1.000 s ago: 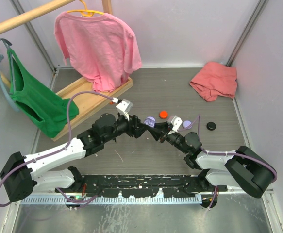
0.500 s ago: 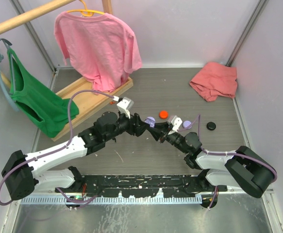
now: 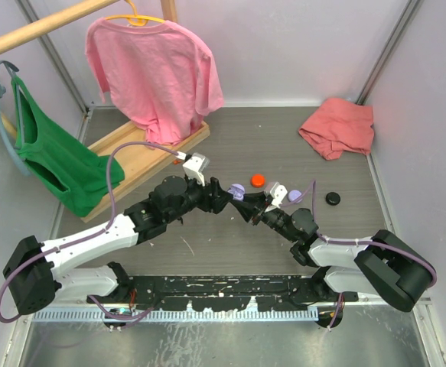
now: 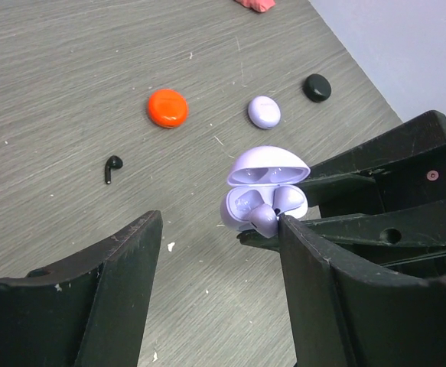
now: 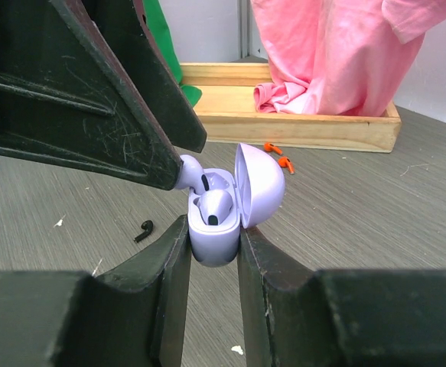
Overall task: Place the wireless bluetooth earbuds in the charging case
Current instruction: Place the earbud in the charging case, then close the charging case.
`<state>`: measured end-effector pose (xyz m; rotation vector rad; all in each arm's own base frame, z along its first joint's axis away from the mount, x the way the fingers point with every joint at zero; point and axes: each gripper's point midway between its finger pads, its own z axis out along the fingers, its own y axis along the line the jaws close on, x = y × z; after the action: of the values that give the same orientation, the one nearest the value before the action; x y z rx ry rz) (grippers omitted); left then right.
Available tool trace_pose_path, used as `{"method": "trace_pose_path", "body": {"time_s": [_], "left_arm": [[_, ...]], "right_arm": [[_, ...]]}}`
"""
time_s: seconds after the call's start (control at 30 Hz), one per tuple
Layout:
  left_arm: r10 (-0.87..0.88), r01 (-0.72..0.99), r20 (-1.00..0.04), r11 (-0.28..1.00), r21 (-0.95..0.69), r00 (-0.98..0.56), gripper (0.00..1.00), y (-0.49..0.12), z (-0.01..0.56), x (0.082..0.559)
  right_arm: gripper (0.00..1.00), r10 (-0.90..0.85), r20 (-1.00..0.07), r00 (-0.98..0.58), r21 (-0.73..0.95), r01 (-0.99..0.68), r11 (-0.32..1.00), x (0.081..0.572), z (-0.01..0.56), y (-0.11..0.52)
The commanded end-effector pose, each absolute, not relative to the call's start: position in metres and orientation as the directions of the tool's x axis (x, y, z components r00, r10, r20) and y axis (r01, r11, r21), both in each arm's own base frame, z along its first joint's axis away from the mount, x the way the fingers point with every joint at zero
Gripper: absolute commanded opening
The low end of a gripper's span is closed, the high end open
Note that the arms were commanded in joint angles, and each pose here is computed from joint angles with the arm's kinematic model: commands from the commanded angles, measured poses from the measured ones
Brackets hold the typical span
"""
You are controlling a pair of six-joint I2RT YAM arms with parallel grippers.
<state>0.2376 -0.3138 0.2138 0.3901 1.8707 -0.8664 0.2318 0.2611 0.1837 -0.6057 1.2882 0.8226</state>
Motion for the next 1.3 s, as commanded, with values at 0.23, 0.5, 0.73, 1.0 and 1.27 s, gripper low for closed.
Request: {"method": "trace_pose_path", "body": {"time_s": [0.23,0.5,0.73,1.0,1.27], "left_arm": [[-0.170,0.552,-0.900,0.739,-0.386,-0.401,0.63,-0.299,0.234,0.249],[-0.198,0.554,-0.884,0.715,-0.426,-0.424,0.64,-0.294,0.241,0.250],[-0.181,0.608,-0.861,0.640,-0.470,-0.475,0.72,-0.288,0.254,0.237],[-0.157,0.661,-0.824,0.524,-0.537,-0.545,0.84,-0.287,0.271,0.217],[-0.186,0.636,-0.731,0.385,-0.669,-0.657,0.87,-0.294,0.278,0.209]], "right_arm": [[0.01,0.265,-0.952,0.150,0.036,-0.808,0.588,0.231,0.215,0.258],[0.01,0.267,-0.953,0.146,0.037,-0.816,0.577,0.229,0.215,0.260],[0.01,0.280,-0.949,0.147,0.034,-0.833,0.553,0.224,0.220,0.263],[0.01,0.293,-0.949,0.113,0.032,-0.893,0.448,0.212,0.232,0.279],[0.01,0.309,-0.949,0.064,0.047,-0.940,0.337,0.198,0.245,0.293]]}}
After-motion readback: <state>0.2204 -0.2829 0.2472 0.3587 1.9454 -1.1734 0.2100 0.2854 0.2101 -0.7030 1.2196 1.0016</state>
